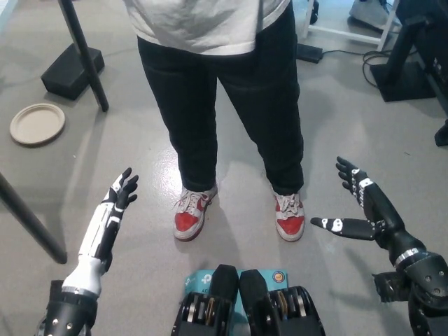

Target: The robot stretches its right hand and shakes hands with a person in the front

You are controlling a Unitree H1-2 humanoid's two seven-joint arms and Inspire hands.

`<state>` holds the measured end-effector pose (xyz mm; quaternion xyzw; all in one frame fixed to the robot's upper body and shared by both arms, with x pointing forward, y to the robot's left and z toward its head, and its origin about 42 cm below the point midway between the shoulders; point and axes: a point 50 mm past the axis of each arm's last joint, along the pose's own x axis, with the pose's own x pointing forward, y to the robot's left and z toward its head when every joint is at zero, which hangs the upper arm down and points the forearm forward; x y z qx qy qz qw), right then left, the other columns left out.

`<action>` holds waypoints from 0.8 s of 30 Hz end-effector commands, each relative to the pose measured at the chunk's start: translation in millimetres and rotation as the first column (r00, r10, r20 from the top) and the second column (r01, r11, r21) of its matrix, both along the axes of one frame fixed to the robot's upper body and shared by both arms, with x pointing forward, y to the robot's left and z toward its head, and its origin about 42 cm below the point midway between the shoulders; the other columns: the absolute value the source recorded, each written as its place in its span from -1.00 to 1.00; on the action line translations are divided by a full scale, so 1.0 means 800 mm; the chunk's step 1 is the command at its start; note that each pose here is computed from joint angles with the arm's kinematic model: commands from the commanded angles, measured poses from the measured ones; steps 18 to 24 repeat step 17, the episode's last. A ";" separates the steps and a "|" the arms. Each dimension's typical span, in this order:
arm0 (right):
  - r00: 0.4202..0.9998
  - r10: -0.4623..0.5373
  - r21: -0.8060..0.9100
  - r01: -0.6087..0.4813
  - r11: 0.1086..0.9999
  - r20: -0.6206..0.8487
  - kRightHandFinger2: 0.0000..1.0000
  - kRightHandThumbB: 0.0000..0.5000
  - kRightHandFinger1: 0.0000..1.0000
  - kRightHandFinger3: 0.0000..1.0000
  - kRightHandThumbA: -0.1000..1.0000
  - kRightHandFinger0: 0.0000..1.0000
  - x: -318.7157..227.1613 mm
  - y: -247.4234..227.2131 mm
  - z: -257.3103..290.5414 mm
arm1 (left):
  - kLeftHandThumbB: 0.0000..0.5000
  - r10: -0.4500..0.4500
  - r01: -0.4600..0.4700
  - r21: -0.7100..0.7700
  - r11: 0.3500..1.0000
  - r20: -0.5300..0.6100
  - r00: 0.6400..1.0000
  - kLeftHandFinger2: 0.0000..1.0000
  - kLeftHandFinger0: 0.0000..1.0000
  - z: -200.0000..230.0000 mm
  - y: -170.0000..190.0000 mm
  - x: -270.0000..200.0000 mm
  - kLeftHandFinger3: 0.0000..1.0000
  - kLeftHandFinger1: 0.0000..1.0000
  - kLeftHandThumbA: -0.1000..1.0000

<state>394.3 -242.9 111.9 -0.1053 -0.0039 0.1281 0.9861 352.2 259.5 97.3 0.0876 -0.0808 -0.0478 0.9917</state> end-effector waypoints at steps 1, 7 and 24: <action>0.996 0.026 0.053 -0.030 0.998 0.080 1.00 0.69 1.00 1.00 1.00 1.00 -0.003 0.007 0.015 | -0.63 0.012 -0.012 -0.009 1.000 0.034 0.999 1.00 1.00 0.007 0.002 -0.003 1.00 1.00 0.94; 0.996 0.030 0.054 -0.034 0.998 0.080 1.00 0.68 1.00 1.00 1.00 1.00 -0.004 0.007 0.016 | -0.59 0.017 -0.017 0.011 1.000 0.026 1.000 1.00 1.00 0.007 0.002 -0.003 1.00 1.00 0.96; 0.996 0.037 0.031 -0.039 0.999 0.081 1.00 0.73 1.00 1.00 1.00 1.00 -0.001 0.006 0.018 | -0.58 0.015 -0.014 -0.010 1.000 0.028 0.999 1.00 1.00 0.010 0.001 0.002 1.00 1.00 0.89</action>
